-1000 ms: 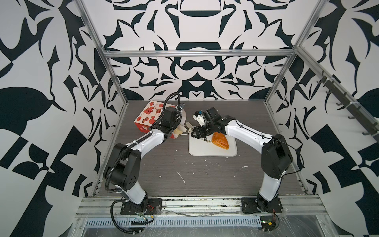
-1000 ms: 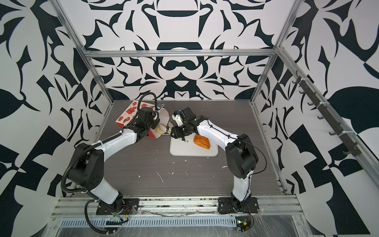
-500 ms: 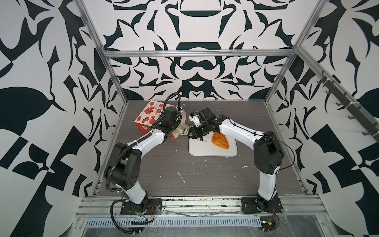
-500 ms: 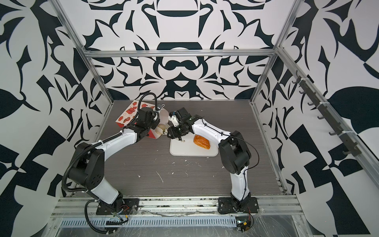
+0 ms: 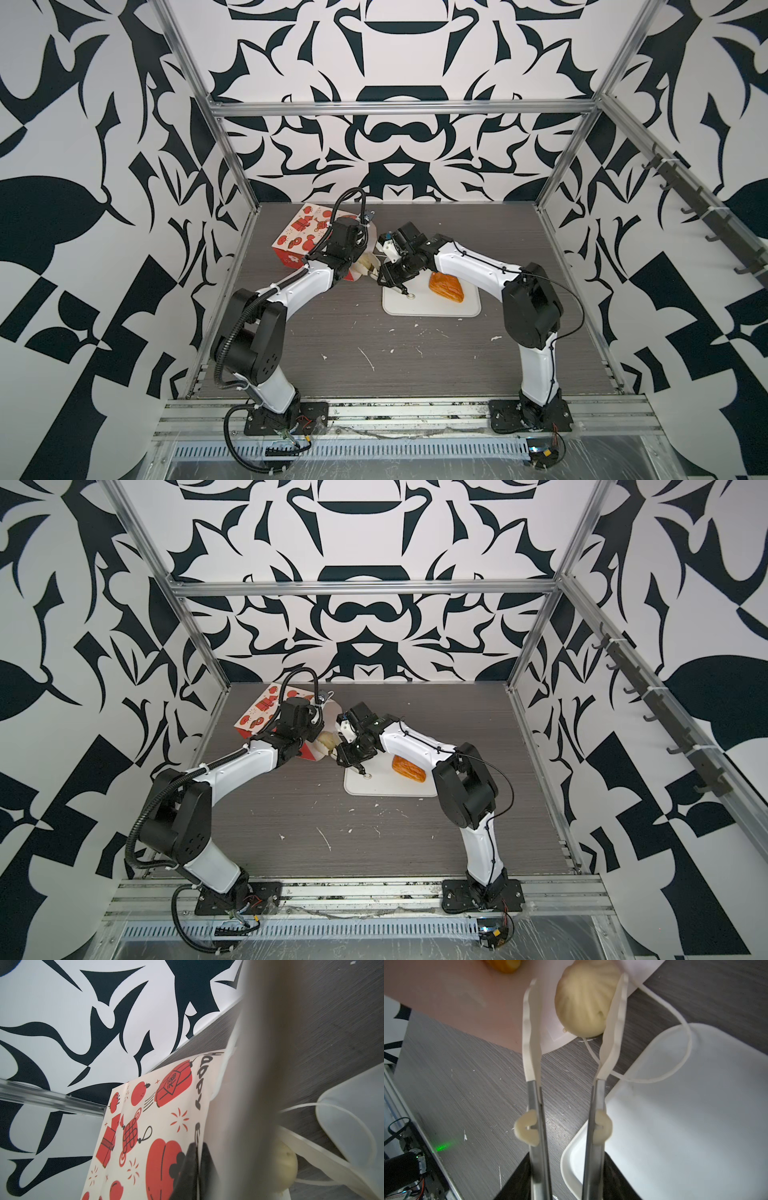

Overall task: Take the fake bread out of the paper bag
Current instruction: 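Close the tongs on the pale round bun and lift it out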

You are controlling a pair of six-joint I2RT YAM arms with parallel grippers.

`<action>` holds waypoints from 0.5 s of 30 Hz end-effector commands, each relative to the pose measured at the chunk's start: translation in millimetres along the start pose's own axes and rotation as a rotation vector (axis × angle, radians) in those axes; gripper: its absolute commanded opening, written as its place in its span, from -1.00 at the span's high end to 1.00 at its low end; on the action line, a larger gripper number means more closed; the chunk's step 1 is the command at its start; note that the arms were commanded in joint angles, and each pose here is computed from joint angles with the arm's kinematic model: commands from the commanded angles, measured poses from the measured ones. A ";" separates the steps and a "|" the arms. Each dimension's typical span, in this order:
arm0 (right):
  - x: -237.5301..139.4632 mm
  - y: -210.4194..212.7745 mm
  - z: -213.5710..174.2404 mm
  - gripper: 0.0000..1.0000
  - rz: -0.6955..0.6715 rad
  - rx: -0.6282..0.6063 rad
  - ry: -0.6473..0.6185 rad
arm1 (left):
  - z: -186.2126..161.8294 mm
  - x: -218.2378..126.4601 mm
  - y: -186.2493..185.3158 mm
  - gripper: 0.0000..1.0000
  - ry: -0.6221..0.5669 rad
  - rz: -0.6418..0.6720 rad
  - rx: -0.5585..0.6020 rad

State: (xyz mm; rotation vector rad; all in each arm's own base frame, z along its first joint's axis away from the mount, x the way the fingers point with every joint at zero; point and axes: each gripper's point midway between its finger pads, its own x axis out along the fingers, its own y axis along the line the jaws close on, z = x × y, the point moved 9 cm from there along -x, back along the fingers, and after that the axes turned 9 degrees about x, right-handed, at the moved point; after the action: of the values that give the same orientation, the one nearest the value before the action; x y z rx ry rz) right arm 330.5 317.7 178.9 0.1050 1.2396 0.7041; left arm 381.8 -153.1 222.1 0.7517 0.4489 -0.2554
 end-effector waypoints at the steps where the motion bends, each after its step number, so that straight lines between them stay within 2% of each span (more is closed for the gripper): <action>1: -12.7 13.4 11.0 0.07 -0.009 -0.048 -0.049 | 2.4 3.9 2.0 0.86 -0.015 0.009 -0.017; 15: -16.3 16.6 12.0 0.65 -0.049 -0.062 -0.058 | 1.8 2.3 2.0 0.86 -0.014 0.012 -0.016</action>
State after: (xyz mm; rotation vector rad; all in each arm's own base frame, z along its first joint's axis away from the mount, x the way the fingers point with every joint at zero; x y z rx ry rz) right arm 329.5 323.1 167.9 0.0340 1.2577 0.6664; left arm 381.8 -153.1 222.1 0.7517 0.4489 -0.2554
